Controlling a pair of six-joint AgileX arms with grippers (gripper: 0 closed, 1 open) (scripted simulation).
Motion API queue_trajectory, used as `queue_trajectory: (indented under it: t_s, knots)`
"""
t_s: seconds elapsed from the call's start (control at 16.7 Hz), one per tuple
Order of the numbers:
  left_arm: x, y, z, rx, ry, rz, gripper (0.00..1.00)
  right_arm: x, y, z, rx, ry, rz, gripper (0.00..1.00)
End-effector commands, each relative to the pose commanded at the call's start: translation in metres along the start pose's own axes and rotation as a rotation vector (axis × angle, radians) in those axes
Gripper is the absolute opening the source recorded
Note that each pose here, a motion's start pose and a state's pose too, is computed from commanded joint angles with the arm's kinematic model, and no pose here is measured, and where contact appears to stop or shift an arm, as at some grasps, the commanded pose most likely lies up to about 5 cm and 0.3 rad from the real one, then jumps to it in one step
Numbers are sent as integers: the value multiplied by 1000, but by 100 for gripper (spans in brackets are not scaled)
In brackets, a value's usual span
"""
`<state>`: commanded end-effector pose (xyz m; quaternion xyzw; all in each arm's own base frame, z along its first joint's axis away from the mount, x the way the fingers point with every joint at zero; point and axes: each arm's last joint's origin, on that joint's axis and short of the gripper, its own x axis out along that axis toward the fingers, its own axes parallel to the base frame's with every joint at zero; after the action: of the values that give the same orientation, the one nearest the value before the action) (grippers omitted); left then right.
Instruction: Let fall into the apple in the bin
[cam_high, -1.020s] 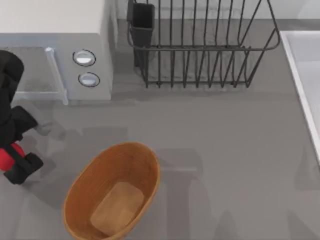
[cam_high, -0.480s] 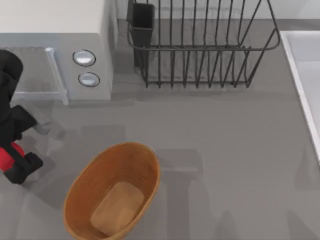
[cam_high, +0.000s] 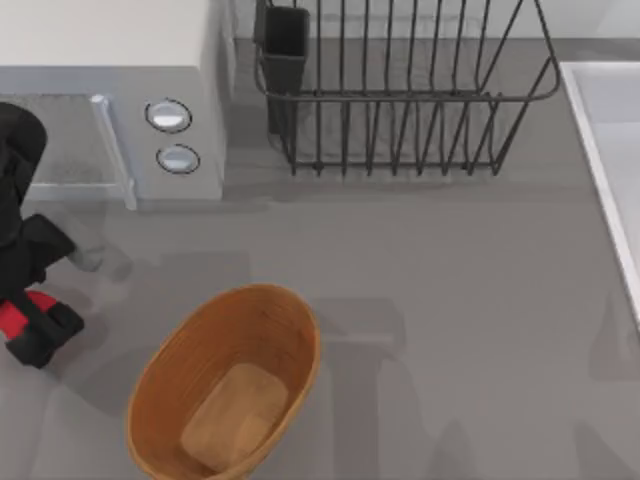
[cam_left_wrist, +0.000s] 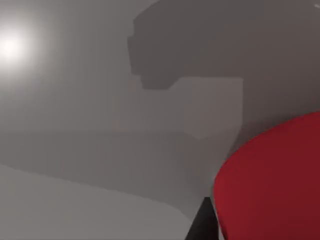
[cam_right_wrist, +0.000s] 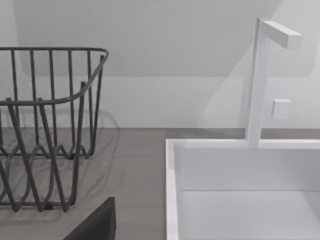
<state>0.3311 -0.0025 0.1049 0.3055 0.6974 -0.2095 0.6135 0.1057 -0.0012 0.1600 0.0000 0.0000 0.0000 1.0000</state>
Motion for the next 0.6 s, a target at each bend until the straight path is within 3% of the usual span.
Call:
queue_trajectory:
  t_s: [0.12, 0.18, 0.6]
  knots:
    - [0, 0, 0, 0, 0, 0, 2, 0, 0, 0, 0, 0, 0, 100]
    - [0, 0, 0, 0, 0, 0, 0, 0, 0, 0, 0, 0, 0, 100]
    - [0, 0, 0, 0, 0, 0, 0, 0, 0, 0, 0, 0, 0, 100]
